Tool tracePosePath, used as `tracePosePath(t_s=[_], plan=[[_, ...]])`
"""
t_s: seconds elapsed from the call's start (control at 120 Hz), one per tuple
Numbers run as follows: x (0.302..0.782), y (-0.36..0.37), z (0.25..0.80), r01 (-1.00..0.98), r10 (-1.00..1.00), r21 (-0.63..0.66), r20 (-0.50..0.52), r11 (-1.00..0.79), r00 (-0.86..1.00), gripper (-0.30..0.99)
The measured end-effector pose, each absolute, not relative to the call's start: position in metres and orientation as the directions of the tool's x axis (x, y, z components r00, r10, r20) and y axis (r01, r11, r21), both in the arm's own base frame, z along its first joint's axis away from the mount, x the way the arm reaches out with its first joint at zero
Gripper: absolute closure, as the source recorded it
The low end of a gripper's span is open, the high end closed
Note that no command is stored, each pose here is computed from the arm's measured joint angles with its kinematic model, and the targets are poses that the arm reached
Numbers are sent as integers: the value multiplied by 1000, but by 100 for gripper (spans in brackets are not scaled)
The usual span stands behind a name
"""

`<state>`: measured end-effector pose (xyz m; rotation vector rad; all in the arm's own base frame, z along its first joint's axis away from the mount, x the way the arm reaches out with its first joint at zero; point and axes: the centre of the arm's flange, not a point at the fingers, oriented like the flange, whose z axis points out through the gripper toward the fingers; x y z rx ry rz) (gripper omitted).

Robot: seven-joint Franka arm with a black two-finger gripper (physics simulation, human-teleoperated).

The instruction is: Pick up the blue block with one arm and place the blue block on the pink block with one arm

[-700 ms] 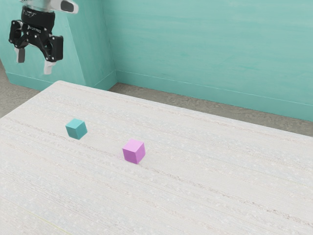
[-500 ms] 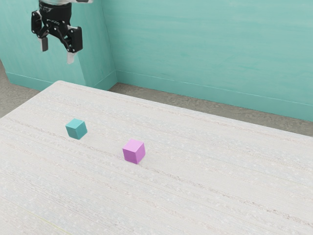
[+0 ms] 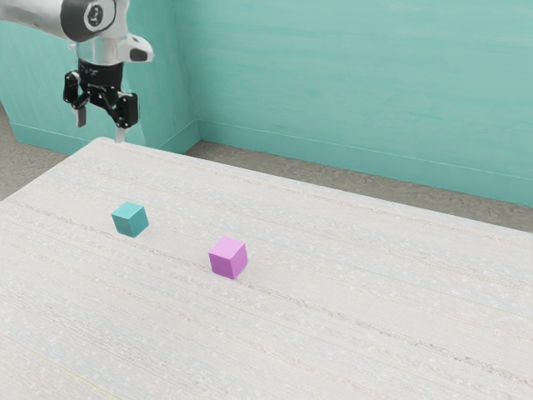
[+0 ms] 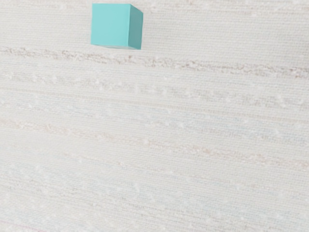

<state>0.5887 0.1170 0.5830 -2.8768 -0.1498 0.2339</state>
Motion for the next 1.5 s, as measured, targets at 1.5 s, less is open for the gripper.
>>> tracePosePath(t_s=[1.5], plan=[[667,285,321,-8,6,-131,-102,-991,995,0]])
